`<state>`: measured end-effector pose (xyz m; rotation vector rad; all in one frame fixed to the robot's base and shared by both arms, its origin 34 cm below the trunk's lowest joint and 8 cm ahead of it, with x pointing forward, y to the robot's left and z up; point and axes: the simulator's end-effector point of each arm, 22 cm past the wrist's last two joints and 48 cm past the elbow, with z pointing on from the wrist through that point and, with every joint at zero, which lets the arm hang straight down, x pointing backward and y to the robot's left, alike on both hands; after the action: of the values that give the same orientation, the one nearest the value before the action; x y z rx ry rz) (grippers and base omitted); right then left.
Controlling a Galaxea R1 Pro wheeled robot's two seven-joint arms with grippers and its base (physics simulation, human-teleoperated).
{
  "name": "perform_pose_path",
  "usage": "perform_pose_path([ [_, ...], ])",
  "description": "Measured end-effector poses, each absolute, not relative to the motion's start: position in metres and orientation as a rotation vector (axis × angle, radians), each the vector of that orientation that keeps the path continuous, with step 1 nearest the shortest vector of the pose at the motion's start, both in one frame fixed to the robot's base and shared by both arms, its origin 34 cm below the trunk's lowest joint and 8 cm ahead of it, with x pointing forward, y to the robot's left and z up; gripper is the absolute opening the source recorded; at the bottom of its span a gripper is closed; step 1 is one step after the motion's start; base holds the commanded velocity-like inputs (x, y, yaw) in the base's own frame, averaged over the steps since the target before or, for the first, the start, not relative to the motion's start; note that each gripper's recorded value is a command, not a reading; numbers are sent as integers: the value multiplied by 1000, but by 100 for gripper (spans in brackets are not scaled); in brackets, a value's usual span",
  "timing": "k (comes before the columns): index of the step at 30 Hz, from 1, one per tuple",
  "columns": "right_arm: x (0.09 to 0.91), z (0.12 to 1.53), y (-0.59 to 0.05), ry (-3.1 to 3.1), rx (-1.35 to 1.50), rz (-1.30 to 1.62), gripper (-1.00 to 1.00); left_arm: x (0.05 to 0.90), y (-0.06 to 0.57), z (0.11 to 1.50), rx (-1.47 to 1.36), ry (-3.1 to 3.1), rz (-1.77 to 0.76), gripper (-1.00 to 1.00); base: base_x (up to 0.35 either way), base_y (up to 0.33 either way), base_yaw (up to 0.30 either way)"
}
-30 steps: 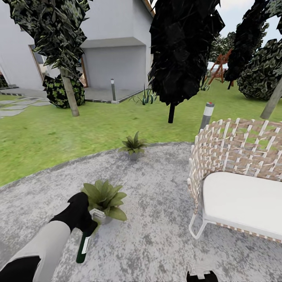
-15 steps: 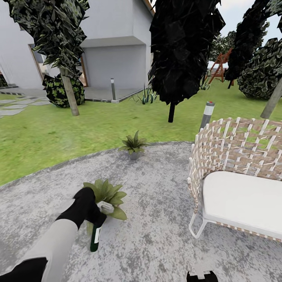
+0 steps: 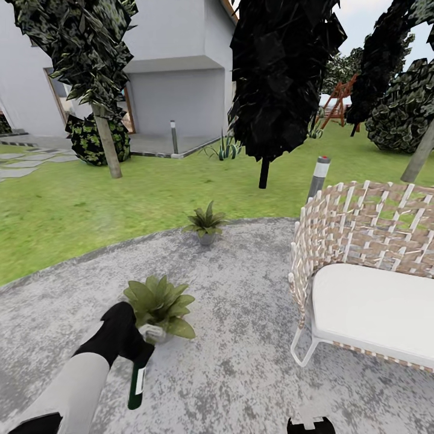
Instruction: Pick up the pesticide atomizer in the garden and spray insectifuge to fully cover both potted plants in the garden.
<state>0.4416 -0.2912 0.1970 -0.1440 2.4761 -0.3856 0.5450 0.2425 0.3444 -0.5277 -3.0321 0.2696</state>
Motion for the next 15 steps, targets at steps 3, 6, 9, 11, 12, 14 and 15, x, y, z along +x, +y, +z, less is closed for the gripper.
perform_pose_path([
  [3, 442, 197, -291, 2476, -142, -386, 100, 550, 232, 349, -532, -3037, 295, -100, 0, 0, 156],
  [6, 442, 197, -291, 2476, -140, -387, 100, 567, 227, 362, -542, -3060, 308, -100, 0, 0, 244],
  [9, 442, 197, -292, 2476, -139, -387, 100, 582, 215, 376, -561, -3043, 364, -100, 0, 0, 117],
  [11, 442, 197, -292, 2475, -139, -387, 100, 587, 203, 387, -580, -3002, 432, -100, 0, 0, 25],
  [12, 442, 197, -292, 2475, -140, -387, 100, 592, 197, 396, -587, -2979, 469, -100, 0, 0, 9],
  [14, 442, 197, -292, 2475, -141, -387, 100, 597, 190, 407, -607, -2941, 499, -100, 0, 0, 5],
  [15, 442, 197, -292, 2475, -141, -387, 100, 598, 187, 411, -618, -2926, 505, -100, 0, 0, 2],
])
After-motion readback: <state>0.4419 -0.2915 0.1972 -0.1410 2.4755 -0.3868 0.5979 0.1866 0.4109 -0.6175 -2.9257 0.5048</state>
